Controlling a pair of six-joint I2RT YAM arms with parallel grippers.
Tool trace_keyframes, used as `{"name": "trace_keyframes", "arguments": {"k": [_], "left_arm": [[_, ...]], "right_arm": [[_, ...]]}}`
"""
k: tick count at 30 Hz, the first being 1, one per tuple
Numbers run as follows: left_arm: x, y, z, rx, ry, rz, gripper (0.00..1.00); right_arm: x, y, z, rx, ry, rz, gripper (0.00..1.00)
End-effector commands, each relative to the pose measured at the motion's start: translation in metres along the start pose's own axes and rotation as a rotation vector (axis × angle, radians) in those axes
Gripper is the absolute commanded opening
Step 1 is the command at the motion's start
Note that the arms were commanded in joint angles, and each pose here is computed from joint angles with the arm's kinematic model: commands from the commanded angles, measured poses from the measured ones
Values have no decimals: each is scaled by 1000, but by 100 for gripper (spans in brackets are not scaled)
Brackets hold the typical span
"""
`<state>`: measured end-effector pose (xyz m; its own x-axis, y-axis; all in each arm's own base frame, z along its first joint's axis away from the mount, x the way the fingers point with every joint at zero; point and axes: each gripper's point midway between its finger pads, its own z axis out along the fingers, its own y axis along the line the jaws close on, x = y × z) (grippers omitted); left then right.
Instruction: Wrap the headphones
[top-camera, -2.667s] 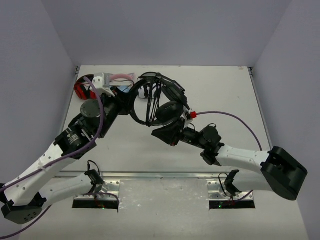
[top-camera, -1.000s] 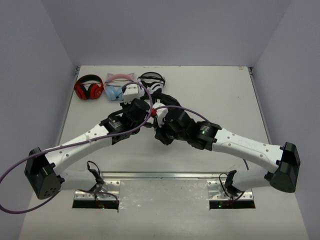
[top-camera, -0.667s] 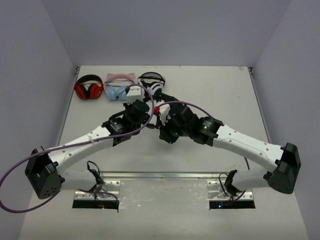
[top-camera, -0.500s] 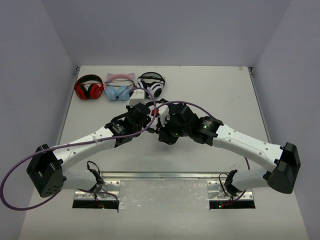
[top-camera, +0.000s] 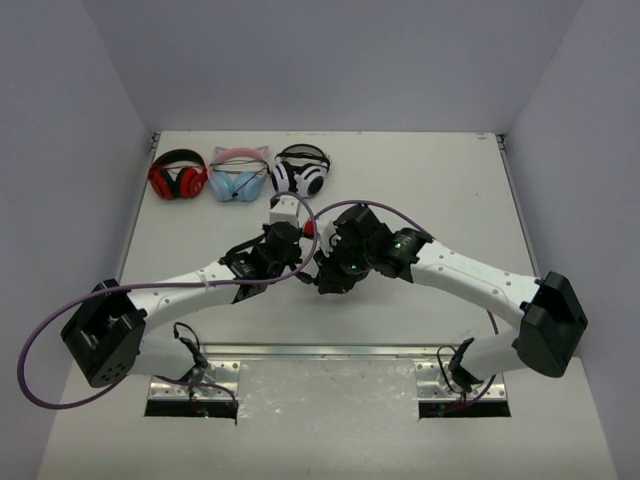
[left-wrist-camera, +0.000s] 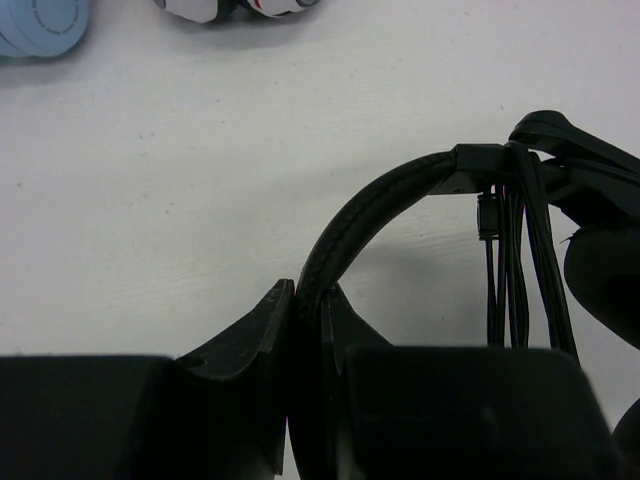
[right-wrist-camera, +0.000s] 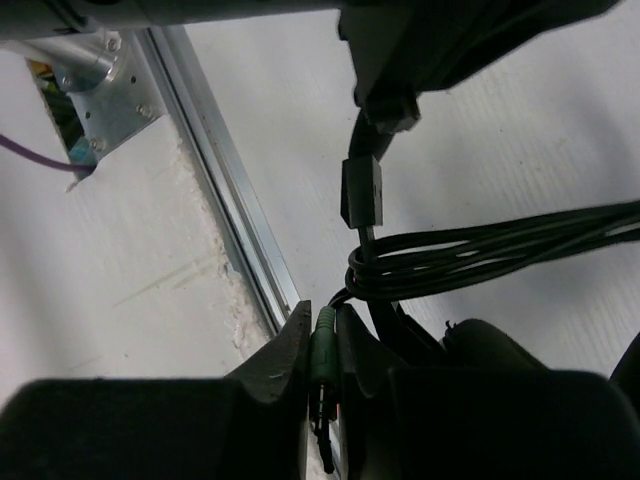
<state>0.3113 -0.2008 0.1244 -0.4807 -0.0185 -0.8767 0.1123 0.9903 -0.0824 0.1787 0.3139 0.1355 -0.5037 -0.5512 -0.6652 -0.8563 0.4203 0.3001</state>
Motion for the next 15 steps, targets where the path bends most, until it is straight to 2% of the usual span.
{"name": "trace_keyframes", "arguments": {"k": [1,5,9,11,15], "left_arm": [[-10,-28,5,141,-38,-17,0],[13,-35,12,175,39,28,0],[27,-39,15,203,74,46,0],[29,-40,15,207,82,45,0],[29,-39,14,208,81,24,0]], "right_arm": [[-33,21,-2,-141,-82,-173,4],[-13,17,12,-192,7,-274,1],[7,9,25,-217,74,-300,1],[15,5,30,-214,88,-308,1],[14,-5,39,-177,25,-322,4]]}}
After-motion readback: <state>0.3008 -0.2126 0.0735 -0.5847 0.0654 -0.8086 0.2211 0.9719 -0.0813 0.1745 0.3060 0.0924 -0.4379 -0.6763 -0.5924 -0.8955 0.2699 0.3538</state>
